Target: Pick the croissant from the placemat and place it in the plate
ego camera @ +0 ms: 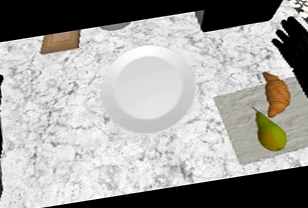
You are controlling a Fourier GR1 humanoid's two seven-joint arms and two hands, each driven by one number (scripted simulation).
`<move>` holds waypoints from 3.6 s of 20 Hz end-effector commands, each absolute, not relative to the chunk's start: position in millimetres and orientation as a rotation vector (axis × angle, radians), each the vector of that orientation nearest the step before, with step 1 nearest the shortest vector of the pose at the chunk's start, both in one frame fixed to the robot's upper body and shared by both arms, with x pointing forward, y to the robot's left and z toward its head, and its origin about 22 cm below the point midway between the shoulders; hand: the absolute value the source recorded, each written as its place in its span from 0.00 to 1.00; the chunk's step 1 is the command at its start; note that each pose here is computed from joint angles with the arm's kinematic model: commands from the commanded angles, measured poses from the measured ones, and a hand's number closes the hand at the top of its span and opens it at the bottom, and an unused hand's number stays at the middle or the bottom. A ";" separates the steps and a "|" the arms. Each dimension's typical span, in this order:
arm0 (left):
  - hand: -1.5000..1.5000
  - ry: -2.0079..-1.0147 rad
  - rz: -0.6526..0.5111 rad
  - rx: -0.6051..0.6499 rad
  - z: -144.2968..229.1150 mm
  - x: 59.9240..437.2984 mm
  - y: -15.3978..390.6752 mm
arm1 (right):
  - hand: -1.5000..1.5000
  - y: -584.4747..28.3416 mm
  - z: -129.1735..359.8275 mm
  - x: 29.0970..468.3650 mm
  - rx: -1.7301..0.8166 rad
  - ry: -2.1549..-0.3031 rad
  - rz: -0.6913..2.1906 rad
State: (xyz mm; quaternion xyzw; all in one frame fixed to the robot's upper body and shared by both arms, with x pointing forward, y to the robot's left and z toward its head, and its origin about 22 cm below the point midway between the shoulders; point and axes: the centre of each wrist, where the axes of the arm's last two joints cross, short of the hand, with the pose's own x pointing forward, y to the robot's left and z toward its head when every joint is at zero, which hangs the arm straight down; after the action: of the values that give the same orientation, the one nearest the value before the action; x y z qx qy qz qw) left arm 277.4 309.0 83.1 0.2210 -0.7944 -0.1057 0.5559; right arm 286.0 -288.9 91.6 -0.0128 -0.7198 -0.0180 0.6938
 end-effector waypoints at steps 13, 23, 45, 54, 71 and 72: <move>0.50 -1.574 -0.247 0.183 45.3 287.6 244.3 | 0.00 -258.5 -22.1 303.1 -0.898 -1.388 0.147; 0.50 -1.552 -0.212 0.231 37.9 297.0 253.2 | 0.00 -253.0 6.5 317.5 -1.254 -1.427 0.423; 0.50 -1.563 -0.212 0.213 50.7 305.3 259.2 | 0.00 -244.2 107.5 327.1 -1.141 -0.648 0.621; 0.50 -1.564 -0.226 0.221 27.1 307.3 256.5 | 0.00 -273.3 67.3 323.7 -1.090 -0.498 0.690; 0.50 -1.560 -0.219 0.223 38.2 286.9 252.9 | 0.00 -303.6 13.0 317.9 -1.032 -0.429 0.671; 0.50 -1.559 -0.231 0.210 50.8 303.4 253.0 | 0.00 -316.9 7.5 326.3 -1.048 -0.416 0.678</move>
State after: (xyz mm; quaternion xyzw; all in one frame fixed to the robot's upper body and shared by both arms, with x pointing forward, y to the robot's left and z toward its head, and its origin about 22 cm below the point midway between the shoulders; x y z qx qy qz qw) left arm 302.1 253.4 43.2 0.0968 -0.6990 -0.1000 0.7014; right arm 325.6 -301.4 17.6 -0.4882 -0.2050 0.3128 0.7885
